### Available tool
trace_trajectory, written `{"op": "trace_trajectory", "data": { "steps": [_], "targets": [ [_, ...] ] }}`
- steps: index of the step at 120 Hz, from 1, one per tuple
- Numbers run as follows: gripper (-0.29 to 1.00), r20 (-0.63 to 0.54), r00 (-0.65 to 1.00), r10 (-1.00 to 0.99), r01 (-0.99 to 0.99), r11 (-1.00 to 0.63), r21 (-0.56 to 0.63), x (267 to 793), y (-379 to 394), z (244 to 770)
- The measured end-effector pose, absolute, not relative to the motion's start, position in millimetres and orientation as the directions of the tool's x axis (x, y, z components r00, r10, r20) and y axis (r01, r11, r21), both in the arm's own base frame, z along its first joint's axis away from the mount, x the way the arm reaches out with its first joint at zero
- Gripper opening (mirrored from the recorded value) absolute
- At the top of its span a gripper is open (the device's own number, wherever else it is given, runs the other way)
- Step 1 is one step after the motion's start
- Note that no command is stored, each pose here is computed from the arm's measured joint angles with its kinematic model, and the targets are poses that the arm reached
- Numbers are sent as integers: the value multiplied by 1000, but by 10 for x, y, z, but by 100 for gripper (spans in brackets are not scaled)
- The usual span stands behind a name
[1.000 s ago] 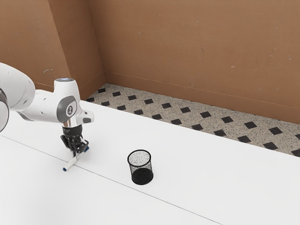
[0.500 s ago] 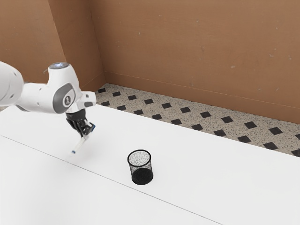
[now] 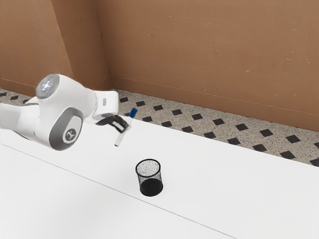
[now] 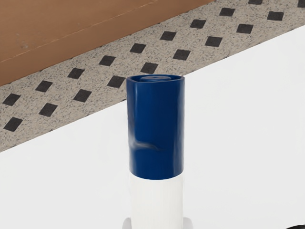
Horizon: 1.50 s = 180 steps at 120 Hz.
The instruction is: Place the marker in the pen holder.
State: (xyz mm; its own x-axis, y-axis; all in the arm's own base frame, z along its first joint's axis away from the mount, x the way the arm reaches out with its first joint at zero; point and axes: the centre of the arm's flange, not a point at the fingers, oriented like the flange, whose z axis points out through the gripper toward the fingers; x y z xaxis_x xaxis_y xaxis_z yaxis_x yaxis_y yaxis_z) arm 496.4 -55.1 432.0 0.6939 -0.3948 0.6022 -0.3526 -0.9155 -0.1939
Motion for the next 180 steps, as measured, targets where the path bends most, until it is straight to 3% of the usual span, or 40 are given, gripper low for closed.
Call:
{"op": "trace_trajectory", "data": {
  "steps": [38, 130, 158, 172, 180],
  "targets": [
    [-5, 688, 557, -464, -426, -871, -243, 4642, -1197, 4156],
    [-5, 669, 577, -469, -461, -863, -207, 4772, -1424, 3576],
    [39, 666, 582, -466, -459, -865, -203, 4778, -1412, 3541],
    [52, 664, 586, -464, -460, -865, -198, 4817, -1418, 3599],
    [57, 648, 608, -458, -480, -863, -159, 5110, -1529, 3917]
  ]
}}
